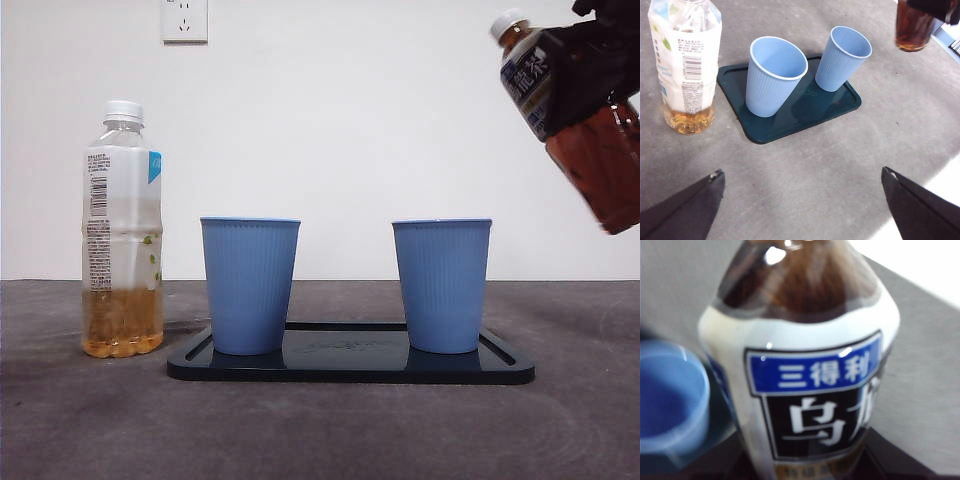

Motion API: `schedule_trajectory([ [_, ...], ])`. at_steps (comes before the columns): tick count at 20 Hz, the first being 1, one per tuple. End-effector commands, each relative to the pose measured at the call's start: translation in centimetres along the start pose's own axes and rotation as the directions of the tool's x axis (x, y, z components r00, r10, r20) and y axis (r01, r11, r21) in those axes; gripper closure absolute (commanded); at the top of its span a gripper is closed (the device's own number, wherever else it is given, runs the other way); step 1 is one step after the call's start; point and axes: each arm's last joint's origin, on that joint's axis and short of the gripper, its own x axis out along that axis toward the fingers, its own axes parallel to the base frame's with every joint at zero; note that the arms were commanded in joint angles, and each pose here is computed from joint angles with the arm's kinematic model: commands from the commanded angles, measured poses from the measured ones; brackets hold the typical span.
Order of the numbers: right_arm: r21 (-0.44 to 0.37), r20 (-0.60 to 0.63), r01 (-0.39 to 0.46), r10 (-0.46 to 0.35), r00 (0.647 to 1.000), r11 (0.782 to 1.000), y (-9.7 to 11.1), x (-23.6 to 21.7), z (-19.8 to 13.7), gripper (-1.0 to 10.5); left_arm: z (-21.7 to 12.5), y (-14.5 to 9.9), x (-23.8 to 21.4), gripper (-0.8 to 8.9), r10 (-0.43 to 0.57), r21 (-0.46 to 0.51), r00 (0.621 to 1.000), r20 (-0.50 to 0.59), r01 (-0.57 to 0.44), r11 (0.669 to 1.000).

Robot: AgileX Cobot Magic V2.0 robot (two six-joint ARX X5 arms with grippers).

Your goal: Pour the drink into the cup

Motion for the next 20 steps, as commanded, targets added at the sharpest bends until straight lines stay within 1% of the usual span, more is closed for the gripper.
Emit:
schedule_trajectory([
  [1, 0.140, 0.111, -0.025, 0.010, 0.994, 0.990, -0.4, 0.3, 0.2, 8.5, 0.4, -0.2, -0.2, 3.12, 0.011, 0.024, 1.000, 0.016, -0.011, 1.000],
  [4, 0.221, 0.173, -0.055, 0.016, 0.985, 0.974, -0.6, 1.7, -1.7, 8.5, 0.4, -0.1, -0.2, 3.12, 0.012, 0.024, 1.000, 0.017, -0.013, 1.000],
  [9, 0.294, 0.270, -0.081, -0.002, 0.963, 0.952, -0.1, 3.3, -5.3, 8.5, 0.5, -0.1, -0.3, 3.12, 0.015, 0.026, 1.000, 0.019, -0.016, 1.000],
  [12, 0.303, 0.308, -0.090, -0.008, 0.951, 0.949, 0.2, 3.8, -6.7, 8.5, 0.5, -0.1, -0.3, 3.12, 0.015, 0.026, 1.000, 0.019, -0.016, 1.000],
  [14, 0.310, 0.300, -0.092, -0.005, 0.954, 0.946, 0.3, 4.5, -7.1, 8.4, 0.5, -0.1, -0.3, 3.12, 0.015, 0.026, 1.000, 0.020, -0.016, 1.000],
  [17, 0.318, 0.314, -0.112, 0.007, 0.949, 0.941, 0.4, 5.6, -7.2, 8.3, 0.5, -0.1, -0.3, 3.12, 0.015, 0.026, 1.000, 0.020, -0.016, 1.000],
  [20, 0.322, 0.291, -0.110, 0.012, 0.957, 0.940, 0.5, 6.7, -7.7, 8.3, 0.5, -0.1, -0.3, 3.12, 0.015, 0.026, 1.000, 0.020, -0.016, 1.000],
])
